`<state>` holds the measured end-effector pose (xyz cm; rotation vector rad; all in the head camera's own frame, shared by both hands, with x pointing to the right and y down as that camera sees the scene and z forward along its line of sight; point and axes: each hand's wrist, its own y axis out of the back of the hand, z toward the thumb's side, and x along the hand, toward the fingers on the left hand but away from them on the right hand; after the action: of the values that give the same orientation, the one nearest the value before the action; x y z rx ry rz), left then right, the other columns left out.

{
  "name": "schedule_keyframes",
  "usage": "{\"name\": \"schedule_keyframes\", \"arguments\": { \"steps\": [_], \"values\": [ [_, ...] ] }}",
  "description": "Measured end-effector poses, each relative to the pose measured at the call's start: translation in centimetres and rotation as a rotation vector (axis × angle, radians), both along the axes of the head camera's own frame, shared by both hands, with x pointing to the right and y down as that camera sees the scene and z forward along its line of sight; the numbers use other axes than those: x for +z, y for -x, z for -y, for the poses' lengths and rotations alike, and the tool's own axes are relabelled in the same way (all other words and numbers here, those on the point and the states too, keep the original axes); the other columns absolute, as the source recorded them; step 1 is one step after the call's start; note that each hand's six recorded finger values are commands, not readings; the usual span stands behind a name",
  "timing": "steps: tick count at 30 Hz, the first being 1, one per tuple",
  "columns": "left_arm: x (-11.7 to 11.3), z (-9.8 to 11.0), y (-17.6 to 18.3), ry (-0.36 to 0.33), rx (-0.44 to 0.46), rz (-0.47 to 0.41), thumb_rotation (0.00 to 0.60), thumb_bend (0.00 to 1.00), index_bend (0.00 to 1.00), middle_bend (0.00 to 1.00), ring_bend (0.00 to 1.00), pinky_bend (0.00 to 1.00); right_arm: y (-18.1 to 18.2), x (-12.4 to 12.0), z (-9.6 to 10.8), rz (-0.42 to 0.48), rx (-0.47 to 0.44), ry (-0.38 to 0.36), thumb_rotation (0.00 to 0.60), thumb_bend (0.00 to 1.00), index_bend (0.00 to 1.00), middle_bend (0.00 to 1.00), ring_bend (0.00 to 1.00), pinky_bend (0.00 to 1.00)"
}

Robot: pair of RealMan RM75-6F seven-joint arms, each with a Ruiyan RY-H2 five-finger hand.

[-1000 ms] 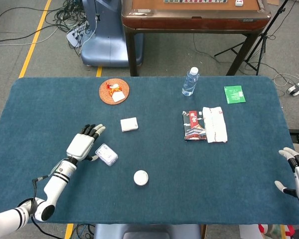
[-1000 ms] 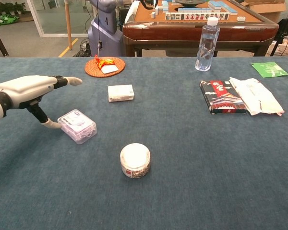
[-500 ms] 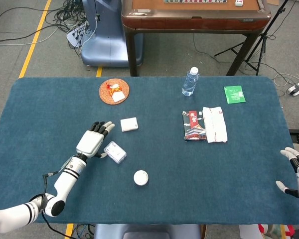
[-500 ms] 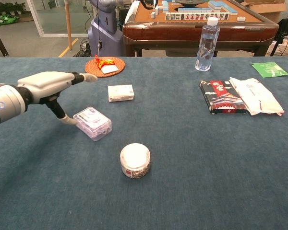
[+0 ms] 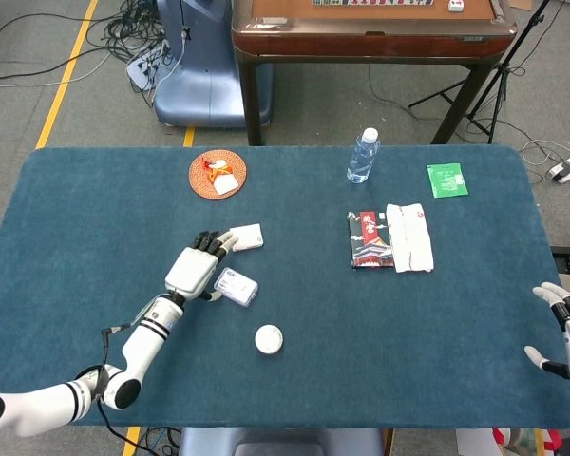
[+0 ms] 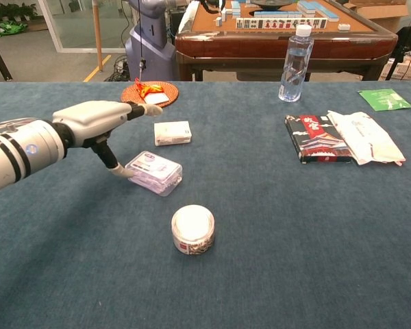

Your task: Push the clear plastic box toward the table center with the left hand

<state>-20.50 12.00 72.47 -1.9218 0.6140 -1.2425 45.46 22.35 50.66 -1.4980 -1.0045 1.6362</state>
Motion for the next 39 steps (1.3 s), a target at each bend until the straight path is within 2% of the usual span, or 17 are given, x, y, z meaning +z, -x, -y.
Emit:
{"name": "schedule_keyframes", "arguments": {
  "steps": [6,16,24,30,39],
  "values": [
    [-0.1,0.4,-1.5,-0.012,0.018,0.0,0.6,0.01,0.0,0.0,0.0,0.05,0.0,-0.2,0.0,0.005,0.002,-0.006,0.6,0.0,0.22,0.22,0.21,0.32],
    [0.4,0.3,-4.9,0.005,0.046,-0.015,0.6,0.01,0.0,0.0,0.0,0.05,-0.2,-0.7,0.1,0.011,0.007,-0.019,0.6,0.0,0.22,0.22,0.21,0.32],
    [-0.4,0.1,-5.8,-0.016,0.067,-0.019,0.6,0.01,0.0,0.0,0.0,0.05,-0.3,-0.9,0.1,0.014,0.008,-0.029,0.6,0.0,0.22,0.23,0.21,0.32],
    [-1.9,-0.2,-4.1,-0.038,0.06,0.009,0.6,0.01,0.0,0.0,0.0,0.06,-0.2,-0.7,0.0,0.015,0.001,-0.018,0.6,0.0,0.22,0.23,0.21,0.32],
    [-6.1,-1.4,1.6,-0.072,0.033,0.114,0.6,0.01,0.0,0.0,0.0,0.07,-0.1,-0.2,0.0,0.001,0.002,-0.006,0.6,0.0,0.22,0.23,0.21,0.32]
  ]
}}
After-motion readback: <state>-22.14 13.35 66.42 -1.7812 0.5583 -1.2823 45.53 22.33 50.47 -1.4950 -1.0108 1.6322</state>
